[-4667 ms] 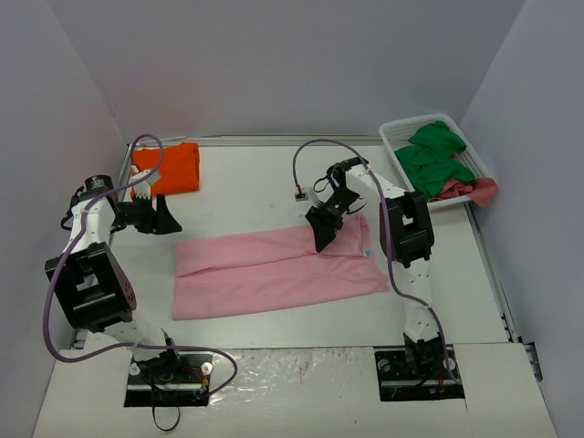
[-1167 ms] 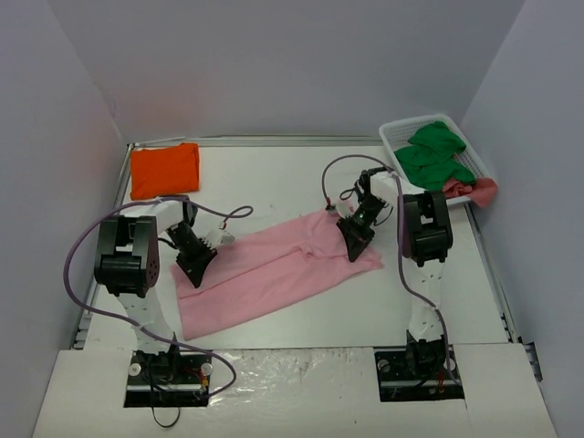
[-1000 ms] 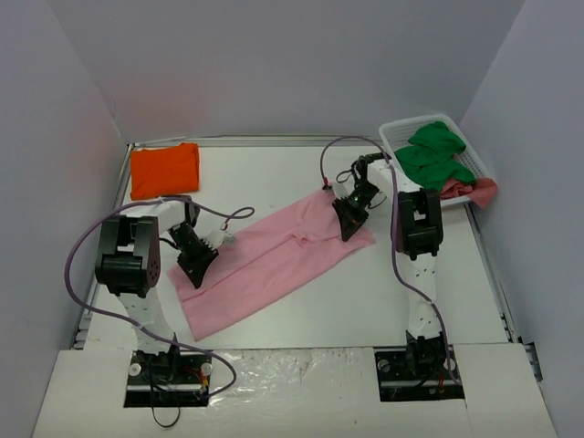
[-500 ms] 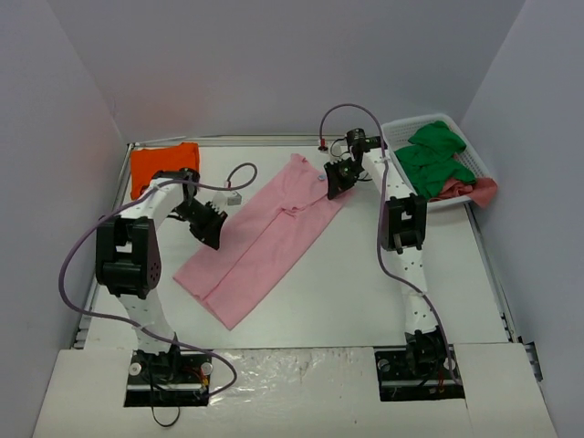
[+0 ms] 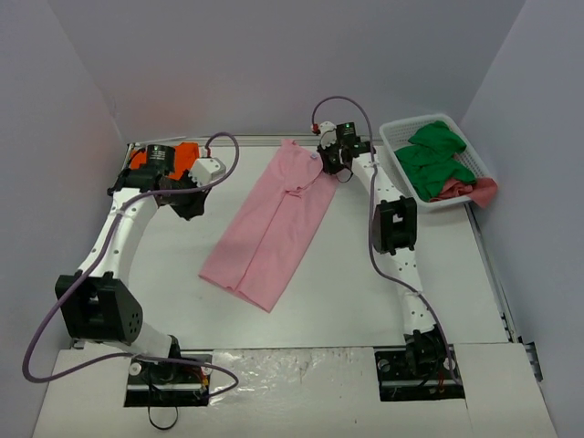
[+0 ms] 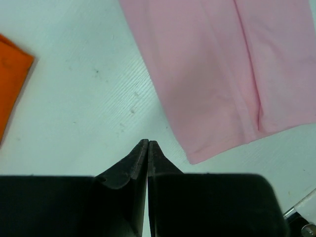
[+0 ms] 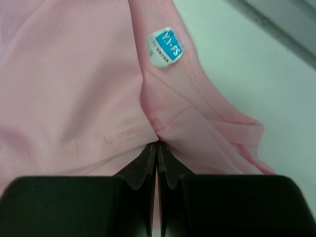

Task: Fold and stack the t-shirts
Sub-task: Rotate the tshirt 90 degrees

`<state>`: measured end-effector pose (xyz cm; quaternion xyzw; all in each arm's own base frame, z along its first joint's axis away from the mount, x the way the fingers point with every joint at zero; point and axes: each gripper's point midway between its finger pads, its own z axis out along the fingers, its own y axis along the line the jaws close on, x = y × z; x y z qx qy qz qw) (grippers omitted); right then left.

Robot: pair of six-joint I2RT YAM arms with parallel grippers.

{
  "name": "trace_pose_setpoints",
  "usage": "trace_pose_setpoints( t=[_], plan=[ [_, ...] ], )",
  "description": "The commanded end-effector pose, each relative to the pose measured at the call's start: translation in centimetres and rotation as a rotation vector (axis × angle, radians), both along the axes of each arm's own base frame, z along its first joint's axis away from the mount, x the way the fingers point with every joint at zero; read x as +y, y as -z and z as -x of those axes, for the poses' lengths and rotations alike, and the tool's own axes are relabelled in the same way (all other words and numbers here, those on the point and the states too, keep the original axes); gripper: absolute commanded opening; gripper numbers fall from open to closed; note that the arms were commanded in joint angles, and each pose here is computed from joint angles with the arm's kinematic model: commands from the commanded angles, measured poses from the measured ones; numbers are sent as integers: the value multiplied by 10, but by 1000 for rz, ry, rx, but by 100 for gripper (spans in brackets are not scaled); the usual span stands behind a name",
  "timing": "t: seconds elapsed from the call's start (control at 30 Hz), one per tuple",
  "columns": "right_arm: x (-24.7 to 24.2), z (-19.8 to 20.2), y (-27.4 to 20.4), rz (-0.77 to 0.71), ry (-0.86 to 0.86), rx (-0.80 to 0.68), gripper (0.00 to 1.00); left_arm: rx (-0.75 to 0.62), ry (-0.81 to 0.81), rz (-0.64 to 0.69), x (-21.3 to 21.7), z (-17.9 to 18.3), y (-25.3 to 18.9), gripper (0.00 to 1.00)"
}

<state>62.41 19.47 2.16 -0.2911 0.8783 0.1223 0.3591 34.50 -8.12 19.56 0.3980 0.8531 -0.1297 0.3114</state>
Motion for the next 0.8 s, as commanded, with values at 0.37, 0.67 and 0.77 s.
trace_pose_setpoints(
  t=[0.37, 0.67, 0.77],
  plan=[
    [60, 56, -143, 201, 12, -362, 0, -163, -206, -27, 35, 2, -31, 2],
    [89, 178, -113, 150, -290, -63, 0, -206, -305, 16, 52, 3, -40, 2],
    [90, 212, -102, 164, -359, -1, 0, -228, -338, 33, 58, 4, -46, 2]
  ],
)
